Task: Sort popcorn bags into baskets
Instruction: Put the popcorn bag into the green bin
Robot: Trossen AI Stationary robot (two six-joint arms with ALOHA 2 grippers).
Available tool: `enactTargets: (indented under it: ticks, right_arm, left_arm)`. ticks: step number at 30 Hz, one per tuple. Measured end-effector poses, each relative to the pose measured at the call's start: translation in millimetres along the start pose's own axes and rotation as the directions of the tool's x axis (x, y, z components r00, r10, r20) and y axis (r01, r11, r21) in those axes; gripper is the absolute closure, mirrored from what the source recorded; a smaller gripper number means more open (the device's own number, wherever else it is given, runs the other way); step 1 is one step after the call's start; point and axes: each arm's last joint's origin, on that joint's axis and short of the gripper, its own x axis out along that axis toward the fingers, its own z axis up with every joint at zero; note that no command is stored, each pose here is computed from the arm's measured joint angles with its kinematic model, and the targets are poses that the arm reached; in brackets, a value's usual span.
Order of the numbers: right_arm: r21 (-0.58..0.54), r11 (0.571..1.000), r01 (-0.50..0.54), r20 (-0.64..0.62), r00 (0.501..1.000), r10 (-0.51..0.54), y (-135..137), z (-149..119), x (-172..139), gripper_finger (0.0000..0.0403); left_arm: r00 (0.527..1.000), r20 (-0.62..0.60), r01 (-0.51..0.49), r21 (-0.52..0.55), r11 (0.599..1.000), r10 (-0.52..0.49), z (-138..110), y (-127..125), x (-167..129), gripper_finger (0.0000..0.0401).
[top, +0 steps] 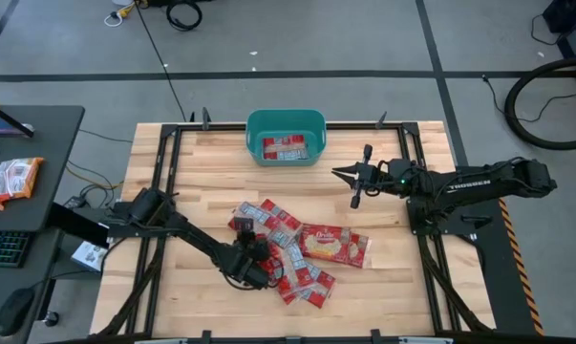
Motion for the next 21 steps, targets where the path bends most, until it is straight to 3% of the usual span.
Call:
enactTargets:
  ticks: [6,13,21]
  right_arm:
    - [0.015,1.0,0.0,0.0,1.0,0.0,0.1,0.0,0.0,0.0366]
    - [0.032,0.999,-0.026,-0.007,1.0,0.027,1.1,-1.1,0.0,0.0366]
    - [0.076,0.995,-0.066,-0.042,0.997,0.07,4.4,-4.8,-0.4,0.0366]
  left_arm:
    - [0.996,-0.085,0.031,0.052,0.998,-0.026,16.4,27.4,-19.8,0.0378]
    - [0.997,-0.066,0.033,-0.057,0.998,-0.036,47.0,85.8,-48.4,0.0376]
    - [0.997,0.013,-0.069,-0.106,0.992,0.071,78.7,147.9,-27.2,0.0375]
